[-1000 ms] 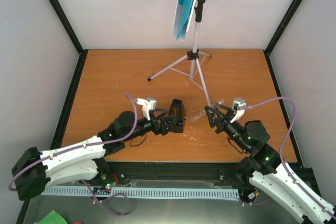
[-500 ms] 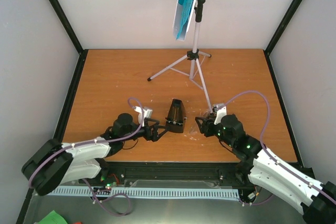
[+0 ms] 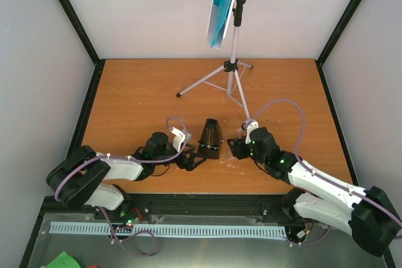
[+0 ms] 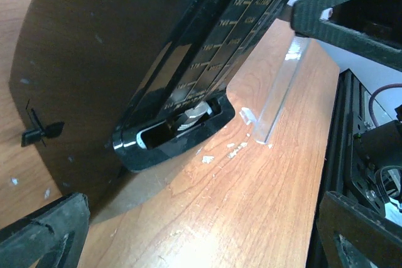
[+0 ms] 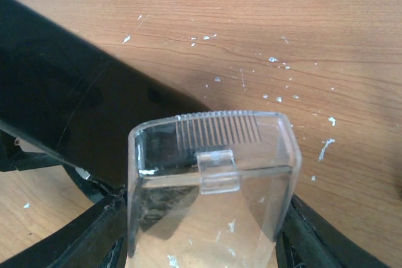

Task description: Pack up the instrument practice props

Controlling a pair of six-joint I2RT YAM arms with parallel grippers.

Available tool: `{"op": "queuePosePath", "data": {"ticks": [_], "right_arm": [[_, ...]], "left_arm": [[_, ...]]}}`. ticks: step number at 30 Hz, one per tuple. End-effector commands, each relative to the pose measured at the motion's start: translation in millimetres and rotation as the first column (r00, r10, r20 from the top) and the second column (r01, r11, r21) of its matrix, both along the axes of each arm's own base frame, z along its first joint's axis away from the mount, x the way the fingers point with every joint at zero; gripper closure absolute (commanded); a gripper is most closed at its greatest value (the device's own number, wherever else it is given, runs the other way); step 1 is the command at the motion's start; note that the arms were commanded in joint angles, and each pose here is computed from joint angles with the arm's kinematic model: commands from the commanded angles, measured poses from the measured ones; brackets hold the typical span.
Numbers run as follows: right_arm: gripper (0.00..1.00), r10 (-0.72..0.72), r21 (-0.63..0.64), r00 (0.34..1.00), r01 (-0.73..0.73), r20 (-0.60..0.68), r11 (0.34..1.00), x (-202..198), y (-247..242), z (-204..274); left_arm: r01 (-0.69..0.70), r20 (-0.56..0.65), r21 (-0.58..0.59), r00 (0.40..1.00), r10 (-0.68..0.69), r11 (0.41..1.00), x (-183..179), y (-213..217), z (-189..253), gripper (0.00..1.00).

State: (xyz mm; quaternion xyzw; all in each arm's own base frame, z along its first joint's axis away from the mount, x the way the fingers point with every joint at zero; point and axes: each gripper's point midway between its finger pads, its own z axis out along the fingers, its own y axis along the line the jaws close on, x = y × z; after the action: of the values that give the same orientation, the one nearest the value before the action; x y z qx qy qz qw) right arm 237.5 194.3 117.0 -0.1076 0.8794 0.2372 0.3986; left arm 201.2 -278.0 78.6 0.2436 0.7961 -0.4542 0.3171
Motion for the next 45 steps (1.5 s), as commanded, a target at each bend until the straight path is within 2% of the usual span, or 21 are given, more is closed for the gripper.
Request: {"op": "queuePosePath", "data": {"ticks": [1, 7, 20, 30, 35, 38, 42, 45], "right_arm": [[0.53, -0.003, 0.017, 0.999, 0.002, 0.054, 1.000, 19, 15, 13], [0.52, 0.002, 0.042, 0.998, -0.005, 0.058, 0.999, 32, 29, 11], [0.52, 0.020, -0.019, 0.996, -0.019, 0.089, 1.000, 55, 45, 7], [0.52, -0.096, -0.135, 0.986, 0.115, 0.139, 0.984, 51, -1, 12], [0.52, -0.153, -0.100, 0.977, 0.168, 0.149, 0.981, 38, -28, 19], [0.51, -0.165, -0.101, 0.975, 0.181, 0.152, 0.978, 30, -38, 23], [0.51, -0.139, -0.050, 0.976, 0.150, 0.170, 0.987, 20, -38, 39], [0.50, -0.112, 0.028, 0.976, 0.109, 0.187, 0.994, 13, -31, 49]], "left_arm": [[0.043, 0.110, -0.019, 0.993, -0.041, 0.999, 11, -11, 18, 0.01], [0.055, 0.106, -0.006, 0.993, -0.054, 0.998, 11, -12, 13, 0.00], [0.102, 0.073, -0.025, 0.992, -0.100, 0.994, 8, -21, 9, 0.00], [0.173, 0.057, -0.071, 0.984, -0.170, 0.982, 1, -34, 13, 0.00], [0.219, 0.048, -0.090, 0.975, -0.215, 0.972, -1, -49, 15, 0.01], [0.265, 0.057, -0.159, 0.964, -0.259, 0.951, -6, -59, 28, 0.01], [0.224, -0.025, -0.257, 0.971, -0.238, 0.940, -11, -39, 43, 0.00], [0.153, -0.069, -0.261, 0.982, -0.176, 0.953, -7, -13, 49, 0.00]]}}
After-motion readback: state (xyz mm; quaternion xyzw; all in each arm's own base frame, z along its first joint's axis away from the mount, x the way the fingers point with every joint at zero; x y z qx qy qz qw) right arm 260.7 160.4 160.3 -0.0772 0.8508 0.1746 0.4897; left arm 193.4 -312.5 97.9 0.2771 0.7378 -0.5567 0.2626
